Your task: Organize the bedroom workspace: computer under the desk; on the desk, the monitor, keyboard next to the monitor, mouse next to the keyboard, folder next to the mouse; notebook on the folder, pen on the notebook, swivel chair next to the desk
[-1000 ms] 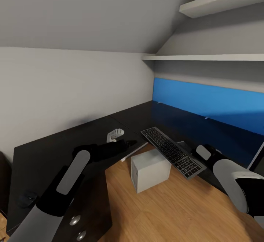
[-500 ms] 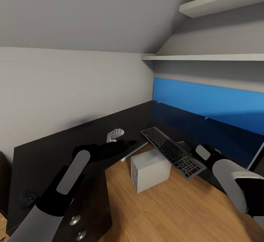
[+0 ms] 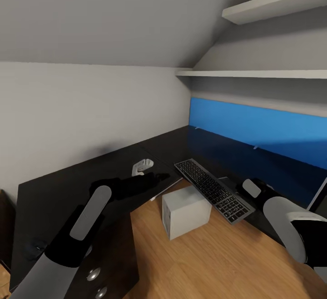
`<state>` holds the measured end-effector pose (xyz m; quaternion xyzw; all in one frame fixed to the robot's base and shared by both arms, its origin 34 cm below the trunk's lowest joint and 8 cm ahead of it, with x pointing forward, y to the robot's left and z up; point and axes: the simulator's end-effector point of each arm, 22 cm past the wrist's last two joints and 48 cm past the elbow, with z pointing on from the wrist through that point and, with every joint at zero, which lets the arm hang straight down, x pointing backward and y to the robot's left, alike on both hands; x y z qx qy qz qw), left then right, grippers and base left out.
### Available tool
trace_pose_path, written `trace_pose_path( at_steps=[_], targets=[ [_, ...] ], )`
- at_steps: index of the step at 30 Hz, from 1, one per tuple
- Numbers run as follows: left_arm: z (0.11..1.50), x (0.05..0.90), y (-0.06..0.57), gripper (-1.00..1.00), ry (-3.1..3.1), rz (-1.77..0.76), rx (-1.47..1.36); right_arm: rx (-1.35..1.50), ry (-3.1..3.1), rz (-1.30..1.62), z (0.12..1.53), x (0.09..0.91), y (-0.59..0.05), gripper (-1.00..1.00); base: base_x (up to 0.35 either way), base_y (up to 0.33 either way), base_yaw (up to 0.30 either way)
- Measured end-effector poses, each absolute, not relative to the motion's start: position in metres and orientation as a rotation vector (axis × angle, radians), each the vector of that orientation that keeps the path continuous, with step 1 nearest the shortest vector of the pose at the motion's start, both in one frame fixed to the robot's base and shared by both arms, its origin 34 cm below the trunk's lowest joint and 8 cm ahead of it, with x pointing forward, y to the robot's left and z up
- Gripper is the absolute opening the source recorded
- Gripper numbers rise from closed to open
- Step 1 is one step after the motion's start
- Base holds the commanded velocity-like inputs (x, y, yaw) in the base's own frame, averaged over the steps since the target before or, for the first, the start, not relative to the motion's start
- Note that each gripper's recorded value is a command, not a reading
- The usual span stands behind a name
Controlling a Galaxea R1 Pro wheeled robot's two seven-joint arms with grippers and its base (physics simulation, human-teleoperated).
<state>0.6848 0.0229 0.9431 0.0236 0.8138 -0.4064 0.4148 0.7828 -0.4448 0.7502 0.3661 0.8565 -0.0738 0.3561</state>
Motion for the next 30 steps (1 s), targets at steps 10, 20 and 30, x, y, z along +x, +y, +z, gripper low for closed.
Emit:
trace_pose_path(
  at_steps=[10, 20, 30],
  targets=[
    [0.9427, 0.6849, 0.0231, 1.00, 2.045, -1.022, 0.058, 0.947, 2.214, -0.191, 0.7499, 0.7826, -0.4443, 1.00, 0.000, 0.000, 0.000],
    [0.9403, 0.6859, 0.0238, 1.00, 2.050, -1.020, 0.053, 0.946, 2.214, -0.192, 0.7493, 0.7826, -0.4441, 1.00, -0.040, -0.040, 0.000],
    [0.9403, 0.6858, 0.0238, 1.00, 2.050, -1.020, 0.053, 0.946, 2.215, -0.192, 0.7489, 0.7822, -0.4441, 1.00, -0.060, -0.058, 0.000]
  ],
)
